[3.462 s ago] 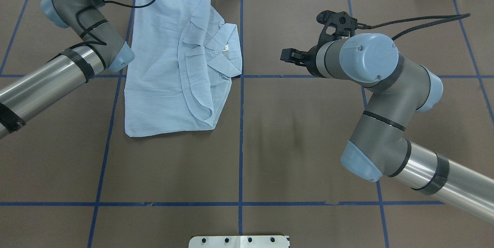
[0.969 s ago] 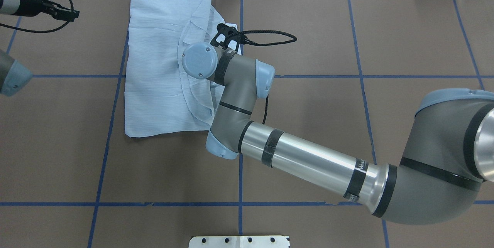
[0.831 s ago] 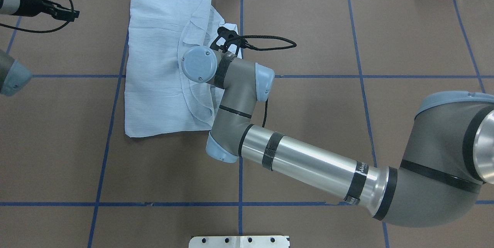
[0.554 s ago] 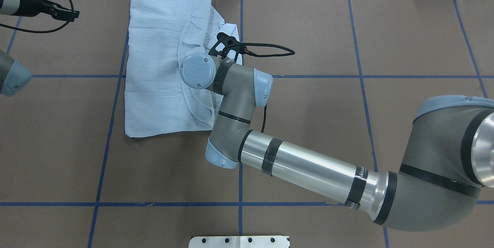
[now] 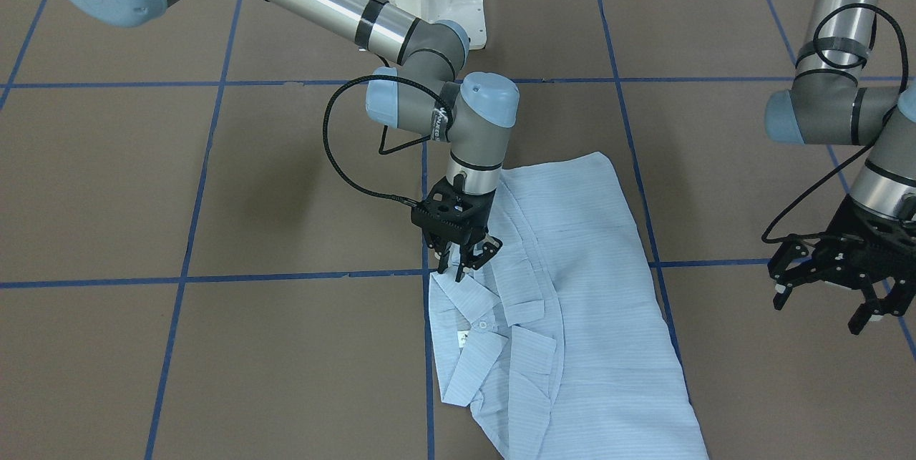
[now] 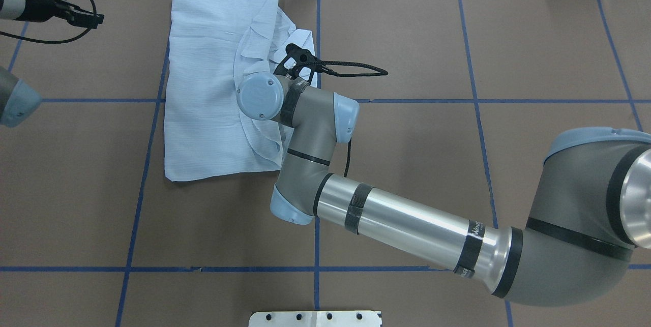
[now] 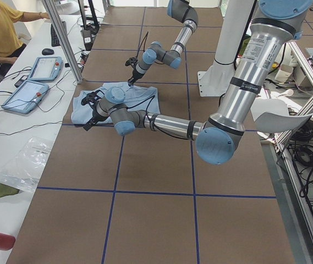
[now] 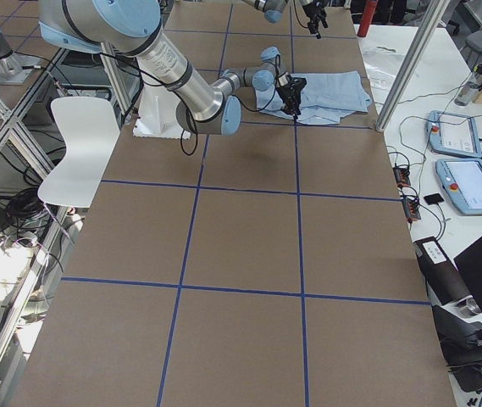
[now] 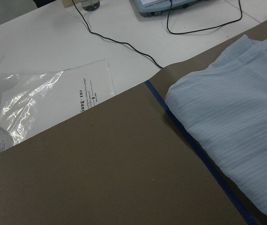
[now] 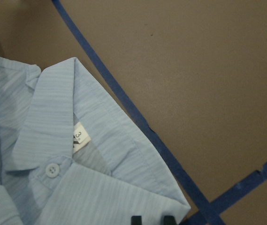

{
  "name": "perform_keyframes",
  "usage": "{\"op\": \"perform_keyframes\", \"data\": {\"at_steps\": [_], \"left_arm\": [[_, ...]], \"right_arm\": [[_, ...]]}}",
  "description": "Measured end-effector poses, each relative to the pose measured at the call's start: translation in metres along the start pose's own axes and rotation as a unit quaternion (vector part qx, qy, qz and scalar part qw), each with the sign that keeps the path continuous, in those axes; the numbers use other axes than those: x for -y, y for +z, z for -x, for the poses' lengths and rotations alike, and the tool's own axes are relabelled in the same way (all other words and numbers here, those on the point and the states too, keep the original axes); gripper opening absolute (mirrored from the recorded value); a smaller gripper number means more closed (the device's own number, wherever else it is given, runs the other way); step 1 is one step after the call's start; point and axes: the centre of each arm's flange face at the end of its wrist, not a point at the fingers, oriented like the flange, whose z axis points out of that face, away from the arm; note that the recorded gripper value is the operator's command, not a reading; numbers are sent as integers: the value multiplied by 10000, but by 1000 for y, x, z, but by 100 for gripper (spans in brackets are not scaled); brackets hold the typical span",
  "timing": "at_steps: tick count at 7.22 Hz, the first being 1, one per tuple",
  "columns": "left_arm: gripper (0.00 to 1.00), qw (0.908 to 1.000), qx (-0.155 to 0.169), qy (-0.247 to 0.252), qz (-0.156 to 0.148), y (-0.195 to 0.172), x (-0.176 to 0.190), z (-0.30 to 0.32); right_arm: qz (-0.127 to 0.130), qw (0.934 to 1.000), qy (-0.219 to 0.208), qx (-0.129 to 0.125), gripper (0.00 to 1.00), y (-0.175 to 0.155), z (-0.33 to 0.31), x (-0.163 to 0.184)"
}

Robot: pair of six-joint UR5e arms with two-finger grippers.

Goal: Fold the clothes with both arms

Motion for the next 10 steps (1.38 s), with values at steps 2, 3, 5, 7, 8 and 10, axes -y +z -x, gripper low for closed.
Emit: {"op": "perform_keyframes", "data": {"at_steps": [2, 3, 5, 7, 8, 10], "left_arm": [[100, 10000, -3, 2, 1, 0, 0, 0], [100, 10000, -7, -8, 0, 0, 0, -1], [100, 9998, -24, -176, -13, -1, 1, -3], [100, 9997, -45, -242, -44, -3, 4, -5], [100, 9997, -52, -247, -47, -3, 4, -6], [100, 9997, -63, -245, -36, -2, 3, -8]], "right_arm": [[9, 10000, -46, 64, 0, -9, -7, 7], [30, 9998, -143, 116, 0, -20, -29, 14], [57, 9993, -310, 218, 0, -35, -109, 37], [74, 9989, -419, 219, 0, -39, -185, 50], [76, 9985, -504, 191, 0, -39, -213, 55], [97, 9964, -807, 249, 100, -52, -244, 62]]}}
